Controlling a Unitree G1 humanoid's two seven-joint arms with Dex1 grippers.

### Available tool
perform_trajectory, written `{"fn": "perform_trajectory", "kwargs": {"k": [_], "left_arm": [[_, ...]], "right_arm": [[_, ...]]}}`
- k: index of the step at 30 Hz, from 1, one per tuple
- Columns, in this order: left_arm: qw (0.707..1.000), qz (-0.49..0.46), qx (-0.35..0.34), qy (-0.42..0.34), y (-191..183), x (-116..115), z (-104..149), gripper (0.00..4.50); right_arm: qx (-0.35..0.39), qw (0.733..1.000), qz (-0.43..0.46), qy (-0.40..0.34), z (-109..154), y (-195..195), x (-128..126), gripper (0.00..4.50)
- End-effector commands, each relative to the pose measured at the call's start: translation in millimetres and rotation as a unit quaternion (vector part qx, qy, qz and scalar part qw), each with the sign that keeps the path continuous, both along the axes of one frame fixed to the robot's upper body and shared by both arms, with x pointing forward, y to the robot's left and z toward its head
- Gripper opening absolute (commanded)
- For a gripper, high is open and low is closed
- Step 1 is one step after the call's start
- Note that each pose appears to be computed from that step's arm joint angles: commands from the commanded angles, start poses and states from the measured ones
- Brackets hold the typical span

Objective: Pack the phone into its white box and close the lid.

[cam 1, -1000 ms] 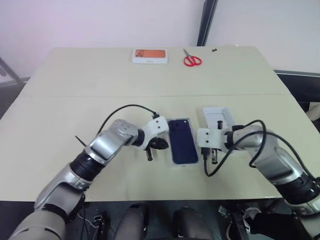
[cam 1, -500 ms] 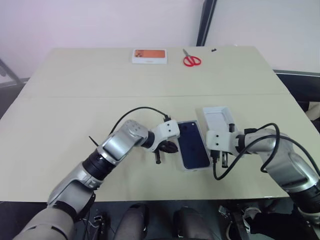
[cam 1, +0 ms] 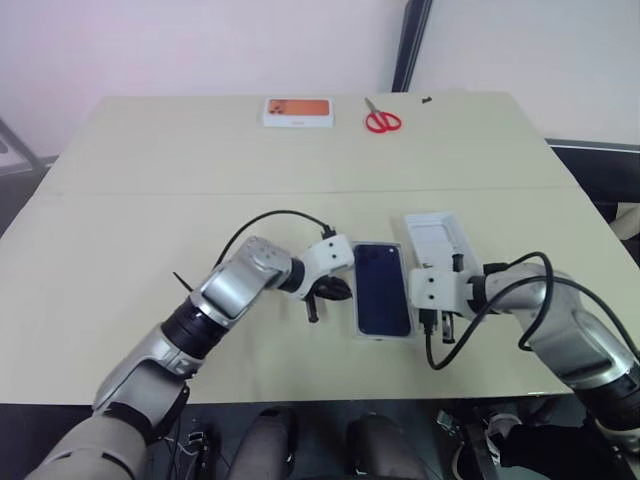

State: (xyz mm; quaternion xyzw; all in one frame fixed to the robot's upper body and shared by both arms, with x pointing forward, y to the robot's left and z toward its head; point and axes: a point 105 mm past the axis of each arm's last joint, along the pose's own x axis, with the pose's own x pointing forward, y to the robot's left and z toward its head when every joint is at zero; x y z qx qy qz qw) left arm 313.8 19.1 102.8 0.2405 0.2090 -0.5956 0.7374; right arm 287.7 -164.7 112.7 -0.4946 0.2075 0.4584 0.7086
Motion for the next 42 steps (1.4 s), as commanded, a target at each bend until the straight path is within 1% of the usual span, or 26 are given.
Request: {"fn": "perform_trajectory", "kwargs": {"k": [1, 4, 5, 6, 8, 9, 11, 12, 13, 15, 17, 20, 23, 27, 33, 35, 36, 40, 41, 42], "left_arm": [[1.0, -0.013, -0.014, -0.008, 2, -4, 11, 0.47], [1.0, -0.024, -0.011, -0.008, 7, -8, 12, 0.47], [1.0, -0.024, -0.01, -0.009, 8, -8, 12, 0.43], [1.0, -0.02, -0.011, -0.011, 11, -6, 13, 0.43], [1.0, -0.007, -0.016, -0.016, 15, -1, 17, 0.43], [0.999, 0.001, -0.023, -0.025, 19, 3, 21, 0.43], [0.998, 0.013, -0.038, -0.04, 24, 9, 28, 0.43], [0.997, 0.022, -0.058, -0.05, 28, 13, 36, 0.43], [0.996, 0.027, -0.071, -0.055, 31, 15, 41, 0.43], [0.992, 0.032, -0.102, -0.071, 46, 18, 54, 0.43], [0.99, 0.026, -0.11, -0.083, 58, 16, 58, 0.43], [0.989, 0.004, -0.116, -0.092, 73, 8, 57, 0.43], [0.987, -0.018, -0.123, -0.105, 82, 1, 58, 0.43], [0.987, -0.034, -0.125, -0.098, 82, -7, 54, 0.43], [0.985, -0.056, -0.136, -0.091, 76, -21, 51, 0.43], [0.985, -0.055, -0.138, -0.09, 75, -23, 50, 0.43], [0.985, -0.054, -0.14, -0.089, 75, -23, 50, 0.43], [0.984, -0.053, -0.144, -0.086, 74, -24, 49, 0.43], [0.984, -0.053, -0.144, -0.085, 74, -25, 49, 0.43], [0.984, -0.052, -0.145, -0.085, 74, -25, 49, 0.43]], "right_arm": [[0.014, 1.0, -0.001, -0.027, 23, -2, 5, 0.0], [0.042, 0.999, -0.004, -0.015, 40, -3, 2, 0.0], [0.05, 0.999, -0.006, -0.012, 45, -3, 1, 0.53], [0.056, 0.998, -0.006, -0.009, 49, -4, 0, 0.89], [0.071, 0.997, -0.013, -0.006, 56, -5, -1, 1.84], [0.085, 0.996, -0.029, -0.006, 58, -7, 1, 2.43], [0.107, 0.992, -0.059, -0.008, 62, -10, 5, 3.44], [0.128, 0.987, -0.1, -0.004, 62, -14, 10, 3.91], [0.142, 0.982, -0.128, 0.0, 62, -17, 14, 3.91], [0.161, 0.964, -0.212, 0.021, 56, -29, 20, 3.91], [0.184, 0.947, -0.258, 0.049, 52, -30, 21, 3.91], [0.21, 0.922, -0.315, 0.075, 48, -29, 25, 3.91], [0.22, 0.901, -0.362, 0.098, 43, -27, 30, 3.91], [0.231, 0.873, -0.415, 0.113, 39, -24, 40, 3.91], [0.225, 0.851, -0.459, 0.118, 30, -27, 48, 3.91], [0.23, 0.845, -0.466, 0.126, 27, -27, 50, 3.39], [0.232, 0.843, -0.468, 0.128, 26, -27, 50, 3.04], [0.239, 0.838, -0.471, 0.135, 25, -25, 51, 1.0], [0.243, 0.836, -0.473, 0.136, 25, -25, 52, 0.39], [0.246, 0.834, -0.474, 0.136, 25, -25, 52, 0.02]]}}
